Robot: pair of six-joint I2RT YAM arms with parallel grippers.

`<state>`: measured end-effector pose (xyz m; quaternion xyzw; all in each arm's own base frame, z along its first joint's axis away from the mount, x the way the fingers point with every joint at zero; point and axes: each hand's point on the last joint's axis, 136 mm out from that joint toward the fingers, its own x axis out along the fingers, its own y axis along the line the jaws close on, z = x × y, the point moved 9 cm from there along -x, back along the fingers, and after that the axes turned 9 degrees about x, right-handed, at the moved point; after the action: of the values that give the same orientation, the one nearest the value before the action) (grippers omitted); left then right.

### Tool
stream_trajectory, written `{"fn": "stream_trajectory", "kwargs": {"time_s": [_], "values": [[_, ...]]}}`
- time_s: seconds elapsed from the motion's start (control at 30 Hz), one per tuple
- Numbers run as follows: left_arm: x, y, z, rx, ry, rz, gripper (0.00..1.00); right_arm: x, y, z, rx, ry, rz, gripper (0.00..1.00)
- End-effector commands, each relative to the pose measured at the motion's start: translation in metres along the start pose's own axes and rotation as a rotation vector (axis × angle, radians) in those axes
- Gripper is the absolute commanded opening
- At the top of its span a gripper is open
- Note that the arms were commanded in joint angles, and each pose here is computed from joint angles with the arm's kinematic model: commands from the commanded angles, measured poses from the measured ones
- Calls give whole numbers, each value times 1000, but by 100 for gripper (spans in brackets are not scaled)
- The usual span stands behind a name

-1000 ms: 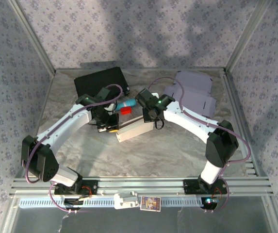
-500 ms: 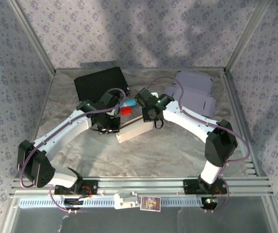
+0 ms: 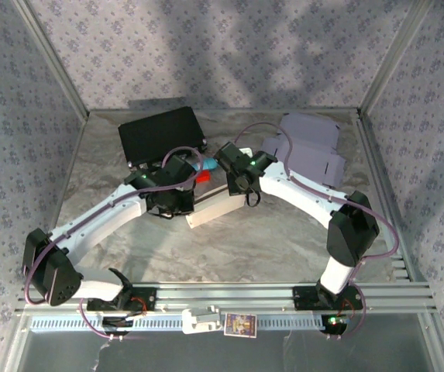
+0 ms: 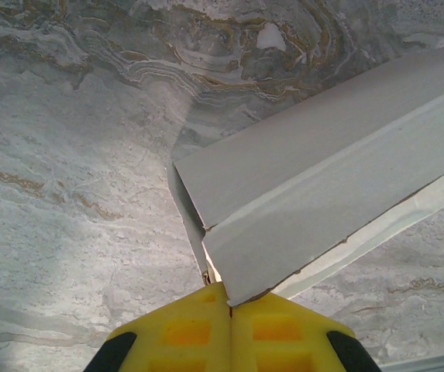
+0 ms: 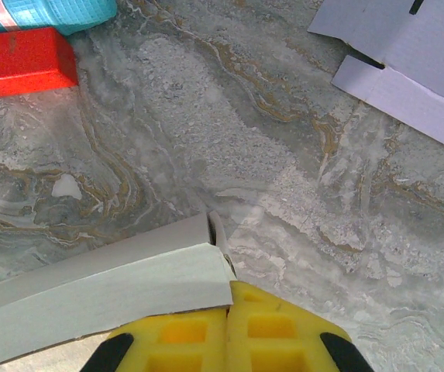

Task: Fold the paper box

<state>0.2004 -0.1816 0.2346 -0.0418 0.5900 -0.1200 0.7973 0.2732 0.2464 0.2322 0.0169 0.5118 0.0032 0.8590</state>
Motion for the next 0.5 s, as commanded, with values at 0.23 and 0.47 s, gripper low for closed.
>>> {"fn": "stream_trajectory", "kwargs": {"time_s": [0.23, 0.47], "values": [[19, 0, -20, 2, 15, 13, 0, 6, 13, -26, -18, 102, 32, 0], [4, 9, -20, -34, 48, 15, 0, 0, 10, -23, -9, 100, 39, 0]]}}
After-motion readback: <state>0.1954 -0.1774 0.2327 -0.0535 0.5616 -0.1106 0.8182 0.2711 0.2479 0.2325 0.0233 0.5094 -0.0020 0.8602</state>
